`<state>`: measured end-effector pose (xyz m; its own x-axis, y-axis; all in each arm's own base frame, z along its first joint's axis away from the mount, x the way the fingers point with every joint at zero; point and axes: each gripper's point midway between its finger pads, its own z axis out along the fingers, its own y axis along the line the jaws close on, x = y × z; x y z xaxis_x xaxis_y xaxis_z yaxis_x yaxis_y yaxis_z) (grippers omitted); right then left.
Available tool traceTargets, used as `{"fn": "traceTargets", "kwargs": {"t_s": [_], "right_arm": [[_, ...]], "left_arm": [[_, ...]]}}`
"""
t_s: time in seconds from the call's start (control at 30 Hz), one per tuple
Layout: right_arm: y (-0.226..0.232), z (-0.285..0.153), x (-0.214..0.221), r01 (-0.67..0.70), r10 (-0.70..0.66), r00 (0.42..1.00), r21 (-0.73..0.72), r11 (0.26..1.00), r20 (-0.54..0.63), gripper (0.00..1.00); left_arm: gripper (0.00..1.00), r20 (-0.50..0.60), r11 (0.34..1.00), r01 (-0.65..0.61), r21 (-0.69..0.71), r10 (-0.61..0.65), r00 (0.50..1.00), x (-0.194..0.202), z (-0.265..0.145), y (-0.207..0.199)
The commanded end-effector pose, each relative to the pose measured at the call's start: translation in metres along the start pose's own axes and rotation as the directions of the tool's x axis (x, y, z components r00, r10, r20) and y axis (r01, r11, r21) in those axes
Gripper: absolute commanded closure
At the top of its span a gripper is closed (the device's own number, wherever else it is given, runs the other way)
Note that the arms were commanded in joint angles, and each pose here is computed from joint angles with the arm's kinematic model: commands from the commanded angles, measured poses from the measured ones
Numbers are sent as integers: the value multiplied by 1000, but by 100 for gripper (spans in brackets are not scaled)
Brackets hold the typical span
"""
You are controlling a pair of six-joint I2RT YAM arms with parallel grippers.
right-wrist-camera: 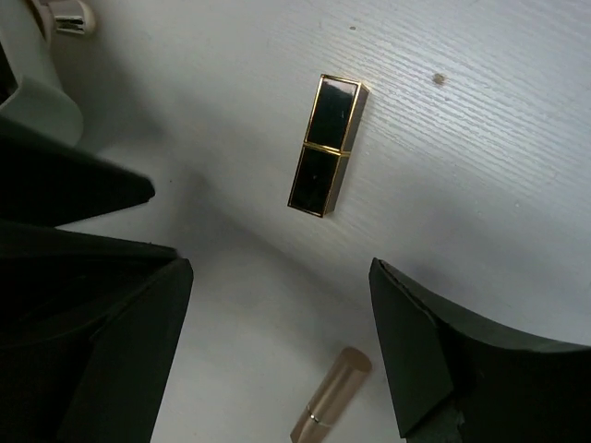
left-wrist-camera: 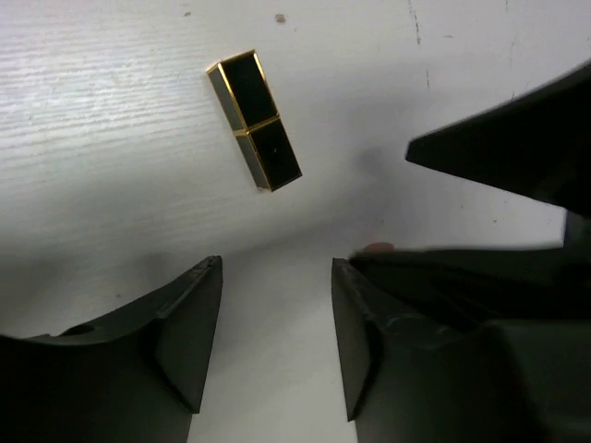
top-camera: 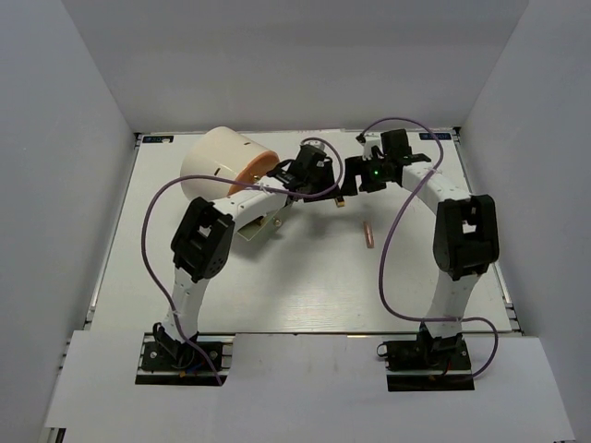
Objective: Organize the makeup
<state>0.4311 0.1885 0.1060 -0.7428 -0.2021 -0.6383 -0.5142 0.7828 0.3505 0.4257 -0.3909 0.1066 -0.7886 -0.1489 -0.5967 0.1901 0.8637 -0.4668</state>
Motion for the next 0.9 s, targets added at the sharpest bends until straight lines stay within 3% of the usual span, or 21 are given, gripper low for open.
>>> {"fn": "traceTargets", "kwargs": {"t_s": [0.0,0.13,0.27,0.4,0.57,0.67,0.77,0.87], "right_arm": [[12,17,-2,-14,12,999,-62,998,-30,18],[1,28,-12,2,-2,1000,-1,1000,-21,27],[-2,39,-11,26,-26,999,6,1000,-32,33],[-5,58,-9,71,-68,996,64,995,-55,34],[-15,73,-6,129,-118,990,145,981,-83,36],[-20,82,-1,152,-134,986,191,970,-103,41],[-24,85,3,162,-139,983,218,962,-116,50],[-18,81,0,175,-155,982,203,963,-110,66]], "left_arm": [[48,73,991,-18,130,8,997,-23,-51,-35],[67,133,978,-41,202,14,991,-30,-98,-45],[75,176,972,-58,229,17,984,-30,-139,-43],[73,221,967,-64,245,8,975,-28,-177,-37],[57,280,984,-37,174,-13,960,-26,-212,-13],[54,312,987,-21,157,-29,950,-26,-236,-4],[53,346,991,5,131,-51,937,-26,-255,7],[53,372,993,30,111,-70,926,-25,-269,17]]}}
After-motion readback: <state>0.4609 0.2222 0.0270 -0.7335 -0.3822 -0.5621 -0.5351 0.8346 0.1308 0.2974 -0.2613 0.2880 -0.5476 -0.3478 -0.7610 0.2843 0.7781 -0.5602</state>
